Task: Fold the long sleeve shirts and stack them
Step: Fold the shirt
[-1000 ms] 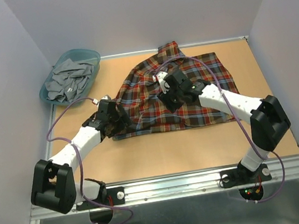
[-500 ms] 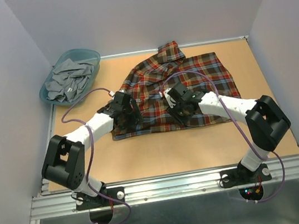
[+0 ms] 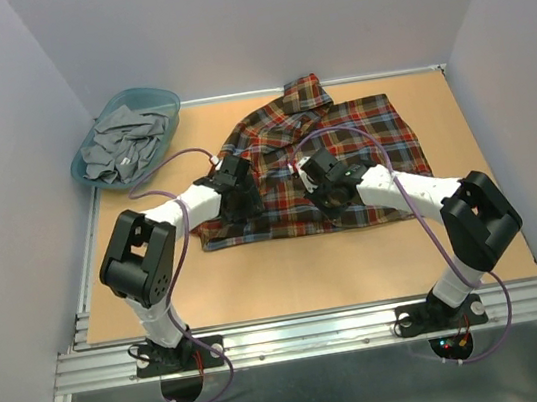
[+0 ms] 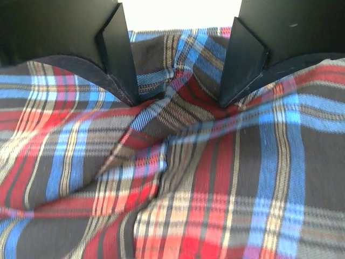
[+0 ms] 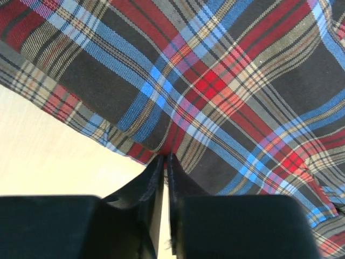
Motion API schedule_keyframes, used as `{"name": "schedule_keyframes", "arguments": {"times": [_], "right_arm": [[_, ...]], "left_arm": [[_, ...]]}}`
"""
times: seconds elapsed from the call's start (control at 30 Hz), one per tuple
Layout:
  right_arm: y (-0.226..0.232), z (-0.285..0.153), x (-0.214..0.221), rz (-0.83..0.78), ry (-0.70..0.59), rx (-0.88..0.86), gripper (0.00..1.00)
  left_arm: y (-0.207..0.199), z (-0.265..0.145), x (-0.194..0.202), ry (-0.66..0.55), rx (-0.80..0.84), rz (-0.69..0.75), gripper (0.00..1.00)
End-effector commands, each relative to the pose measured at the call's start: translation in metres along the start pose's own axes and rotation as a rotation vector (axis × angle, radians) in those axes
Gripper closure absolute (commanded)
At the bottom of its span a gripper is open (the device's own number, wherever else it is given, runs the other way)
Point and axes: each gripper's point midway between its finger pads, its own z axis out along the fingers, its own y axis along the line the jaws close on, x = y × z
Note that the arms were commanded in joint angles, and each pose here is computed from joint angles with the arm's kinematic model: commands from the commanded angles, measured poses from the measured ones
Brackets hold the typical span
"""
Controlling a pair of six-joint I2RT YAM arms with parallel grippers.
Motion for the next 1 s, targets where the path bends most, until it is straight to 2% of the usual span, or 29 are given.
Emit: {"name": "schedule_keyframes", "arguments": {"times": [0.0, 0.3, 0.5, 0.6, 0.77, 0.97], "right_arm": [[-0.006, -0.001, 0.000, -0.002, -0.008, 0.039, 0.91], [-0.004, -0.003, -0.003, 0.015, -0.017, 0.026, 0.92], [0.010, -0.014, -0.015, 0.042, -0.063, -0.057, 0.82], [0.013, -0.015, -0.015, 0.069, -0.065, -0.070, 0.75], [0.024, -0.017, -0.028, 0.099, -0.103, -0.126, 0.73], [0.030, -0.002, -0.026, 0.138, -0.097, -0.145, 0.73]], "left_arm": [[-0.004, -0.004, -0.022, -0.061, -0.031, 0.037, 0.30], [0.006, 0.016, -0.024, -0.046, -0.110, 0.071, 0.31], [0.020, 0.025, -0.014, -0.019, -0.171, 0.102, 0.30], [0.022, 0.018, -0.012, -0.015, -0.168, 0.114, 0.30], [0.024, -0.005, -0.019, -0.065, -0.152, 0.112, 0.27], [0.032, -0.012, -0.006, -0.053, -0.149, 0.110, 0.24]]}}
